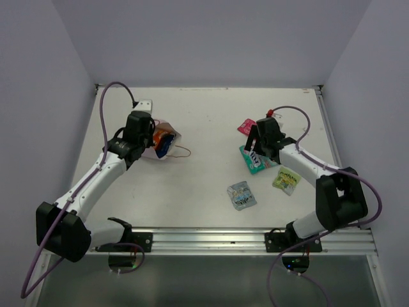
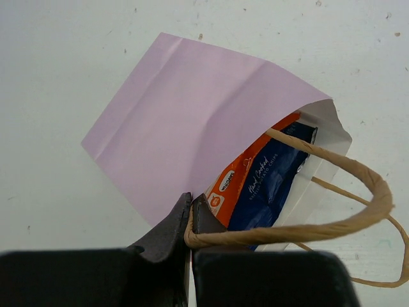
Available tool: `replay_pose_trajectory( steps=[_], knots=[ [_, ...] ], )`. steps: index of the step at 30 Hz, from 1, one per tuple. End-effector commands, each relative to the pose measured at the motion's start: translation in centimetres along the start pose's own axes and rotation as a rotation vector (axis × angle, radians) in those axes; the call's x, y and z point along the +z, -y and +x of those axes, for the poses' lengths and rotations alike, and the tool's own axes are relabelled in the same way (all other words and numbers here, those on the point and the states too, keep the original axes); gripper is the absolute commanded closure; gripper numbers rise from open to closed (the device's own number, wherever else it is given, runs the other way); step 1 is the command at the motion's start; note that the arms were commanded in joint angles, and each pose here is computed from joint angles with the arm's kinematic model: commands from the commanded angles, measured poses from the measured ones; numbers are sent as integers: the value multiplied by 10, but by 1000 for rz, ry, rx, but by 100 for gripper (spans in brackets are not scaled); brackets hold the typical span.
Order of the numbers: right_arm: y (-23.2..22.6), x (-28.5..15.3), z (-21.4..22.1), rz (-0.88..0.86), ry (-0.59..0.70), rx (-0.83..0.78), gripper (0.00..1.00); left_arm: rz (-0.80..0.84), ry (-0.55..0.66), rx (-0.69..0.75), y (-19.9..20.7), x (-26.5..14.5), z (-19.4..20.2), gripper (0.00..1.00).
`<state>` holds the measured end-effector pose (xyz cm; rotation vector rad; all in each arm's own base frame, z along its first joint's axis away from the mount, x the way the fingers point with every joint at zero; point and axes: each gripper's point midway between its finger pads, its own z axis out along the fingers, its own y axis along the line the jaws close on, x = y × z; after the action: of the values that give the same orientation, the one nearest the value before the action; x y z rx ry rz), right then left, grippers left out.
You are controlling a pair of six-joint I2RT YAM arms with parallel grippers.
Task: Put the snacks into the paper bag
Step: Adjust the snack at the center of the board.
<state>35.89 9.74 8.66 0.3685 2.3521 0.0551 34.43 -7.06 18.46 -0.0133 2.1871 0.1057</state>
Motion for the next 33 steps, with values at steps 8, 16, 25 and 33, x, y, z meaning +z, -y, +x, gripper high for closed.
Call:
replay_pose_trajectory(
  steps=[8,16,25,33],
  knots=[
    [-54,43,60,-193,-242,-239,14,-8,52,-10,-8,-2,-11,100],
    [-149,10,143,-435,-391,-681,15,-19,53,-15,-12,-1,-11,100],
    [-144,-21,147,-374,-341,-838,17,-18,55,-18,-13,-1,-11,100],
    [-144,-61,110,-420,-198,-714,15,-13,53,-18,-12,0,-10,100]
  ],
)
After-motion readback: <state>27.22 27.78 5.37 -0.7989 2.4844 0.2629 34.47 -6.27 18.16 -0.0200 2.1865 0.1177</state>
